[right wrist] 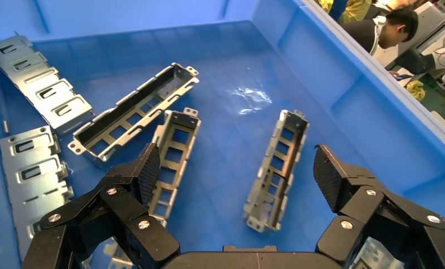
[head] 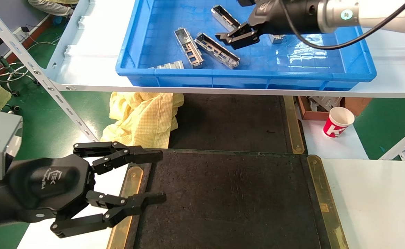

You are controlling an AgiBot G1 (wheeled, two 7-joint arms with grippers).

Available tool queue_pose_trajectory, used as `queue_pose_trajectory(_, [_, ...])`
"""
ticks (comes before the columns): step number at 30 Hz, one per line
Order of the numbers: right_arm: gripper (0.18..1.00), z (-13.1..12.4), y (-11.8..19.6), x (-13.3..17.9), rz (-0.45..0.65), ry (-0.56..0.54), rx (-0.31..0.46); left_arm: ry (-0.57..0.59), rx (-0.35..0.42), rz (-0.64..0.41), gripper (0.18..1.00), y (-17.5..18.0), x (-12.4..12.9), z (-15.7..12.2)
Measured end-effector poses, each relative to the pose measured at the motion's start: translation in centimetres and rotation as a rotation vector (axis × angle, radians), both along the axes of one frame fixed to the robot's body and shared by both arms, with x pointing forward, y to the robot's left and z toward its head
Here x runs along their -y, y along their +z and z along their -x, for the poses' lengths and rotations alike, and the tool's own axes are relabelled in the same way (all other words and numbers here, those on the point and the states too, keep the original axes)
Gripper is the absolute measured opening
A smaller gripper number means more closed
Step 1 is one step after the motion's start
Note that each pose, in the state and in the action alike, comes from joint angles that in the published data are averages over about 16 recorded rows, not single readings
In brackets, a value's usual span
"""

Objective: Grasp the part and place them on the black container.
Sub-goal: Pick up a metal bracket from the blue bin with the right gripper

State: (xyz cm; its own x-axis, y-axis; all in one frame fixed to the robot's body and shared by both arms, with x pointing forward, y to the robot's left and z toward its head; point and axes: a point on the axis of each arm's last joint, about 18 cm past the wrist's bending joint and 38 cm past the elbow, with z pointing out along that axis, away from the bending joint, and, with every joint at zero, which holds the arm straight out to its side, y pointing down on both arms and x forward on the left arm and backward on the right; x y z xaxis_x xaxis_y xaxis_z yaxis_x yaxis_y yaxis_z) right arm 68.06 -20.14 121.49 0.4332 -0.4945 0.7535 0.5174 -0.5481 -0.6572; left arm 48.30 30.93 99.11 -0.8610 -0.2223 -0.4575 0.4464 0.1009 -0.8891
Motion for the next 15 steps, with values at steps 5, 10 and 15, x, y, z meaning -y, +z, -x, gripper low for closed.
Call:
queue_pose_trajectory(5, [1.001,-0.1,-0.3,-0.8,0.016,0.006,-0.007,0.000,0.000,0.000,0.627,0.0,0.0,0.0])
queue_pose_trajectory(10, [1.001,-0.1,-0.7,-1.4,0.030,0.017,-0.018,0.000,0.000,0.000,0.738,0.0,0.0,0.0])
queue_pose_trajectory(15, [1.001,-0.1,-1.0,-1.8,0.045,0.023,-0.030,0.000,0.000,0.000,0.832,0.0,0.0,0.0])
